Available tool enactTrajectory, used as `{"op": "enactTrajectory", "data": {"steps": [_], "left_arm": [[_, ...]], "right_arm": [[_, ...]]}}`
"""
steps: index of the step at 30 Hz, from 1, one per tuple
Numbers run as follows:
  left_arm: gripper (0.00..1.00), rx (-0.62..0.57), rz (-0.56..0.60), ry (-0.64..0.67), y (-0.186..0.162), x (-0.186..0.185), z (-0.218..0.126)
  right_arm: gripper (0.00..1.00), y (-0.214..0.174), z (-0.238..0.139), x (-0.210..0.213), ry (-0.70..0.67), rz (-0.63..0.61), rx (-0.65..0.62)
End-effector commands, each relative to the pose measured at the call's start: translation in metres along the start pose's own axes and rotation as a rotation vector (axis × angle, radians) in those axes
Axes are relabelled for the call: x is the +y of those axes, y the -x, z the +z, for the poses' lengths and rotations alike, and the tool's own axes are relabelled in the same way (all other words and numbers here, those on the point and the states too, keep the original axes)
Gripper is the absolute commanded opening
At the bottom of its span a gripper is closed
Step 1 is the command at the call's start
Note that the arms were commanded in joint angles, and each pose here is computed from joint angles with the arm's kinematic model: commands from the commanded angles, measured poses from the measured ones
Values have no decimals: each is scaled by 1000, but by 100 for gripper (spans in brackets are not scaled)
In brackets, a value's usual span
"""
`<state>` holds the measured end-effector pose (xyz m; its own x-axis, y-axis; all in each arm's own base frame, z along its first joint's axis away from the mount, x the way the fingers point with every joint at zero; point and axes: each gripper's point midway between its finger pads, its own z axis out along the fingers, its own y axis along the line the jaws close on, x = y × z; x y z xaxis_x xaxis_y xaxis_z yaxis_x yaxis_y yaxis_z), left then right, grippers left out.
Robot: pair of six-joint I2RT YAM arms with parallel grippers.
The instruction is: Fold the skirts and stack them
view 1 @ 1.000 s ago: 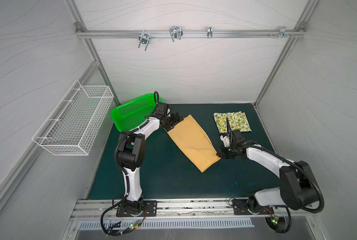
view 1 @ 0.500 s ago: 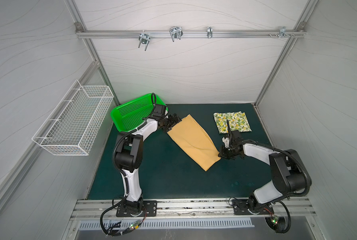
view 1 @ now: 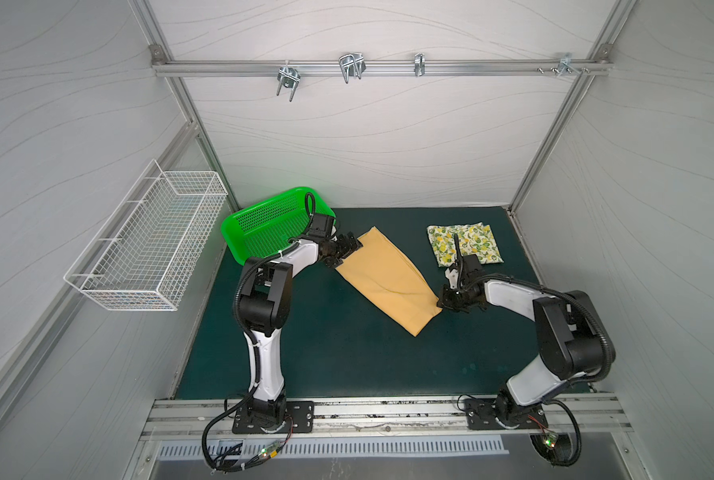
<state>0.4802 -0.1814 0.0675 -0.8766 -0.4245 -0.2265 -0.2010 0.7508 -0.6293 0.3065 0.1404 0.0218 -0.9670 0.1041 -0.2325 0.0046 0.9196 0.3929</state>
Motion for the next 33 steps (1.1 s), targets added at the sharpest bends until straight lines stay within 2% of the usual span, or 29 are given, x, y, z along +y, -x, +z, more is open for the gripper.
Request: {"op": "enactTrajectory", "data": {"steps": [1,6,11,15,26,28,31,33], "left_arm": [[99,-50,16,31,12,8,9],[99,-81,-17,102,-2,35,12],[99,-125,-31,141,-25,48,-5],[99,-151,-89,94,-50,53,-19],[99,-188,-128,-6,-127,49,-58],[99,-192,-130,-22,-131,48,-65],[99,-194,-104,-42,-130,39,-76],[99,-196,-85,-57,-128,30,-84]], "right_arm": [[8,-2,5,-21,-88,12,29],[9,4,6,-26,-98,10,46],[10,18,9,-32,-103,22,66],[13,30,13,-33,-107,28,72],[25,79,10,-23,-101,38,34],[33,91,6,-17,-95,28,26],[64,107,-15,-2,-65,6,-29],[79,111,-37,12,-23,-7,-86]]}}
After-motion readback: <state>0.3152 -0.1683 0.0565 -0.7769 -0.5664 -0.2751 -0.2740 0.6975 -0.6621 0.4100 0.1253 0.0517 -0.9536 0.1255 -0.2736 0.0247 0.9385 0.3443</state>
